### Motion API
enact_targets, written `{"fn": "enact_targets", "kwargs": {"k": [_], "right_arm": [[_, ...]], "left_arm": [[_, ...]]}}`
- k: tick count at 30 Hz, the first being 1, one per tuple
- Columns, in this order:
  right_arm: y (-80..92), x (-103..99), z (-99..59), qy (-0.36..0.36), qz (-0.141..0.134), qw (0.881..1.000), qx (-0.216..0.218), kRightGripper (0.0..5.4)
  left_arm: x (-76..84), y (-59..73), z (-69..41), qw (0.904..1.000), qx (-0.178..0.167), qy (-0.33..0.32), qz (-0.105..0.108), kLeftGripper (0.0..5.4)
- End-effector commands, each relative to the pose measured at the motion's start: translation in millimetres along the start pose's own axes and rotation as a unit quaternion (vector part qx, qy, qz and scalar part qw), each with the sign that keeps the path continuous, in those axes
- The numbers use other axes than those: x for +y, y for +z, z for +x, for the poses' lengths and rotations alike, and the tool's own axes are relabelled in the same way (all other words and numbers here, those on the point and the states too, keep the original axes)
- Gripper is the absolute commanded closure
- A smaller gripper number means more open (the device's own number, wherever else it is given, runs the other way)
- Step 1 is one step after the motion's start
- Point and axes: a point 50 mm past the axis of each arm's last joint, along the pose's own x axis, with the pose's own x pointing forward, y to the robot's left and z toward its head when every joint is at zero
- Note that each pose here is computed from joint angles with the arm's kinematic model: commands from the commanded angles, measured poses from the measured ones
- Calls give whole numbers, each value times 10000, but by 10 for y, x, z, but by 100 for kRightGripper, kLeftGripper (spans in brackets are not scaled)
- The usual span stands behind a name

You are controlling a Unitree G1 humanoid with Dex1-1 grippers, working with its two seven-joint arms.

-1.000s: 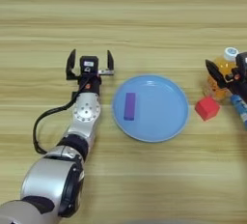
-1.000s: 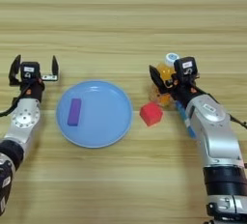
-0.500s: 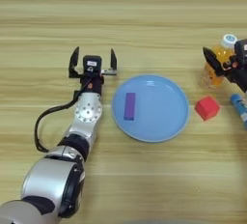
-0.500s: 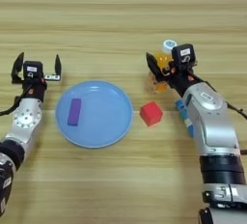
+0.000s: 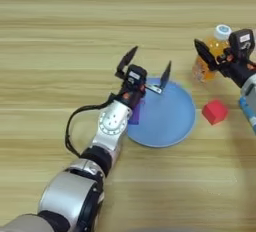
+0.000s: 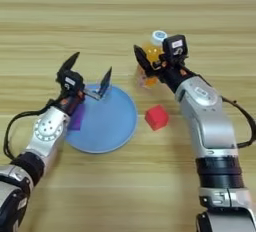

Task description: Move the objects on the table

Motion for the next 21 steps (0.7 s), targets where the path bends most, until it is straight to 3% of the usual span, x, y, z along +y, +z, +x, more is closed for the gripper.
{"fn": "enact_targets", "kwargs": {"k": [1, 4, 10, 21], "right_arm": [[220, 194, 76, 474, 323, 9979, -286, 190], [267, 322, 93, 678, 415, 9964, -308, 190], [210, 499, 115, 935, 376, 9948, -171, 190], [23, 555, 79, 927, 247, 9954, 57, 190]], "left_arm": [[-244, 28, -51, 9949, -222, -919, -358, 0], [-395, 10, -122, 9863, -194, -1559, -511, 0], [-442, -6, -158, 9817, -112, -1819, -554, 0], [-234, 39, -80, 9930, -161, -1093, -408, 0]]}}
